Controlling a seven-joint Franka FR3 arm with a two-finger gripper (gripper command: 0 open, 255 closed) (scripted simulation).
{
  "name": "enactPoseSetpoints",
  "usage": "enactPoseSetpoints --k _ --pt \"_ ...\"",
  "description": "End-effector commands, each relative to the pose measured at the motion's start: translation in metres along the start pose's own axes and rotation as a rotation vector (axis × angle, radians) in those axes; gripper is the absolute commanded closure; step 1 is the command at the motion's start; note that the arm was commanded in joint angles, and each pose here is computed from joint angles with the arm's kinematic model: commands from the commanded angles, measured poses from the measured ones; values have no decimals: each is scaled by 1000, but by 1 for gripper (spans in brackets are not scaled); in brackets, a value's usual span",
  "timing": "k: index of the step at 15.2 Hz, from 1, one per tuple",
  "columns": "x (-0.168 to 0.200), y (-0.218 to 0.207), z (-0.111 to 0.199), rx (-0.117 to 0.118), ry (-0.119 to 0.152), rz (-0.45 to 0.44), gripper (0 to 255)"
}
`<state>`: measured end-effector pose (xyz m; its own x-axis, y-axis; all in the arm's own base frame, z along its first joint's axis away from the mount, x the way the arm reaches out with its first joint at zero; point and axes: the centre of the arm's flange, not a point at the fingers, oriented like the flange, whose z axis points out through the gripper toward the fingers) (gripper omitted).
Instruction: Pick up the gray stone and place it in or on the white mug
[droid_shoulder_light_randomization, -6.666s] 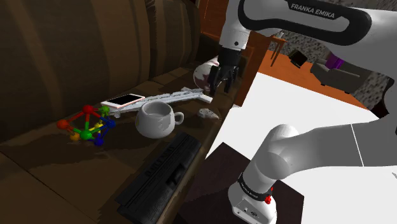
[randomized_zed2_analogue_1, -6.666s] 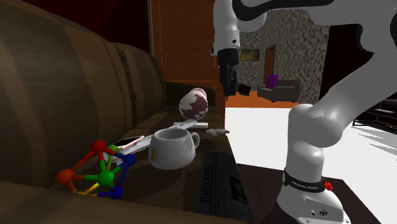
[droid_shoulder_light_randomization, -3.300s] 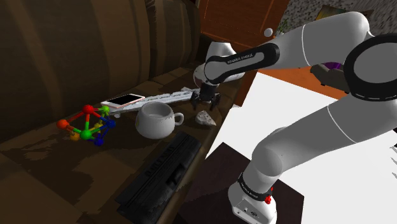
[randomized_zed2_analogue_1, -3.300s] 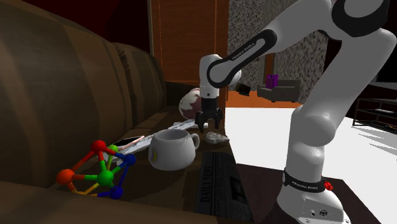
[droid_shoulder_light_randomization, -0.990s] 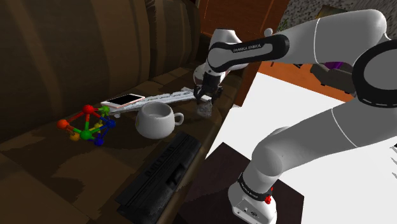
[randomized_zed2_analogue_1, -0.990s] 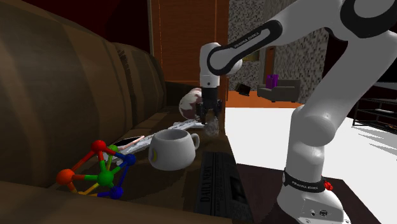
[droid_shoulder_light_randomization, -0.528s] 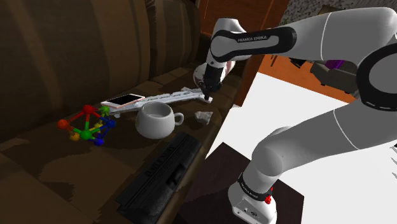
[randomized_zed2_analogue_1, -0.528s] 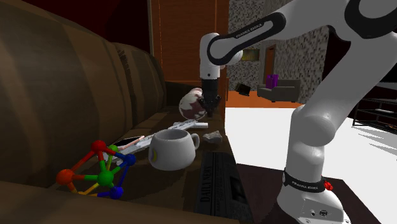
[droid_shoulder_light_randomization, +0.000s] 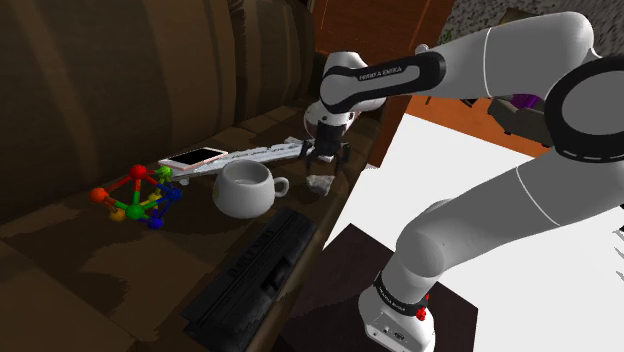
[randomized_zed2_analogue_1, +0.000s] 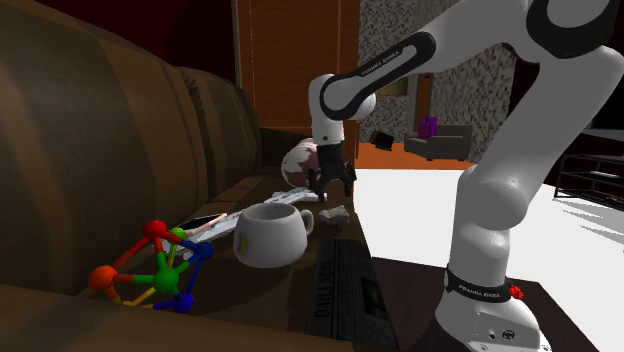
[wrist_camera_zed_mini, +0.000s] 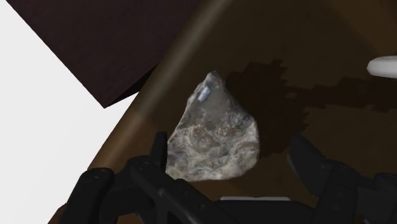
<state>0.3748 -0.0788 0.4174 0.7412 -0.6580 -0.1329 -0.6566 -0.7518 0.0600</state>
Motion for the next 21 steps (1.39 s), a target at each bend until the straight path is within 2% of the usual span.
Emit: enactPoseSetpoints --k 1,8,15,16,21 --pt "-2 0 13 -4 -27 17 0" --pt "-3 1 47 -4 -27 17 0" --pt "-3 1 47 -4 -27 17 0" --pt "-3 1 47 -4 -27 17 255" --pt "-2 1 47 -4 -27 17 255"
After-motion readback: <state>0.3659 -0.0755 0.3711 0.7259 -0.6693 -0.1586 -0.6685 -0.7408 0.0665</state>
